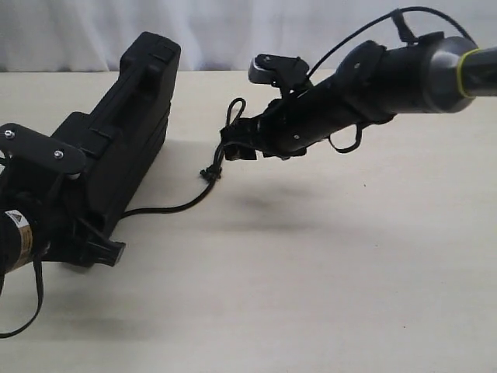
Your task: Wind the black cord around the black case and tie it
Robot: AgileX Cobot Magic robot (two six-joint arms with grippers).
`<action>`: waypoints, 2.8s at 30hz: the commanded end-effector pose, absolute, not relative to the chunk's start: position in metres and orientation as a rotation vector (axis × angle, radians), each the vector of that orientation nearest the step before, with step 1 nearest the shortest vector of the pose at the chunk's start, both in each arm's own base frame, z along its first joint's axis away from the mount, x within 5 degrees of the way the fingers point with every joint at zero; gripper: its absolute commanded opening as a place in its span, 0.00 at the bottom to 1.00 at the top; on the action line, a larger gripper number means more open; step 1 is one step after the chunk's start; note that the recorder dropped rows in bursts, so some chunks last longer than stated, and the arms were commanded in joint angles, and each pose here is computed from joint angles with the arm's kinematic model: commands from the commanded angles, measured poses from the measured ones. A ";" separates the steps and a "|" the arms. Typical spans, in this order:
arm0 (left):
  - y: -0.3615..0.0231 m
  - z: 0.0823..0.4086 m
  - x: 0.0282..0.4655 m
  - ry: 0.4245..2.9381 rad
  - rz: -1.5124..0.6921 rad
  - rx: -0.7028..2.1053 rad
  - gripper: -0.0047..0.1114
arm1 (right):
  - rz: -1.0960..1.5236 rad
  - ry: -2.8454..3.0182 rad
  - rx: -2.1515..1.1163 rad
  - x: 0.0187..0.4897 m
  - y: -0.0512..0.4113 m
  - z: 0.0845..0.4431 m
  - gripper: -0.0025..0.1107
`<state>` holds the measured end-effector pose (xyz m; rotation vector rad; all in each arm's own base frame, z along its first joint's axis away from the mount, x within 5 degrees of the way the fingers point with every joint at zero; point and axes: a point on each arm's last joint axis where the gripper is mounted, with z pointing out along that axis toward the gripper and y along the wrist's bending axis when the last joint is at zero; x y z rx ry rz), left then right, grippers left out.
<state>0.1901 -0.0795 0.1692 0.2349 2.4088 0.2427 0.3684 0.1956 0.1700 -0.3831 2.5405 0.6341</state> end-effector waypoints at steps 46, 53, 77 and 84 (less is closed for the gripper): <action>-0.088 0.158 0.190 2.412 0.197 0.429 0.04 | 0.165 2.096 -1.008 0.269 0.207 0.215 0.06; -0.088 0.158 0.190 2.412 0.202 0.427 0.04 | 0.556 2.032 -1.256 0.252 0.223 0.244 0.06; -0.100 0.162 0.194 2.258 0.185 0.793 0.58 | 1.181 2.111 -0.801 0.329 0.207 0.213 0.06; -0.103 0.162 0.192 2.262 0.140 0.800 0.61 | 1.152 2.118 -0.785 0.331 0.206 0.212 0.06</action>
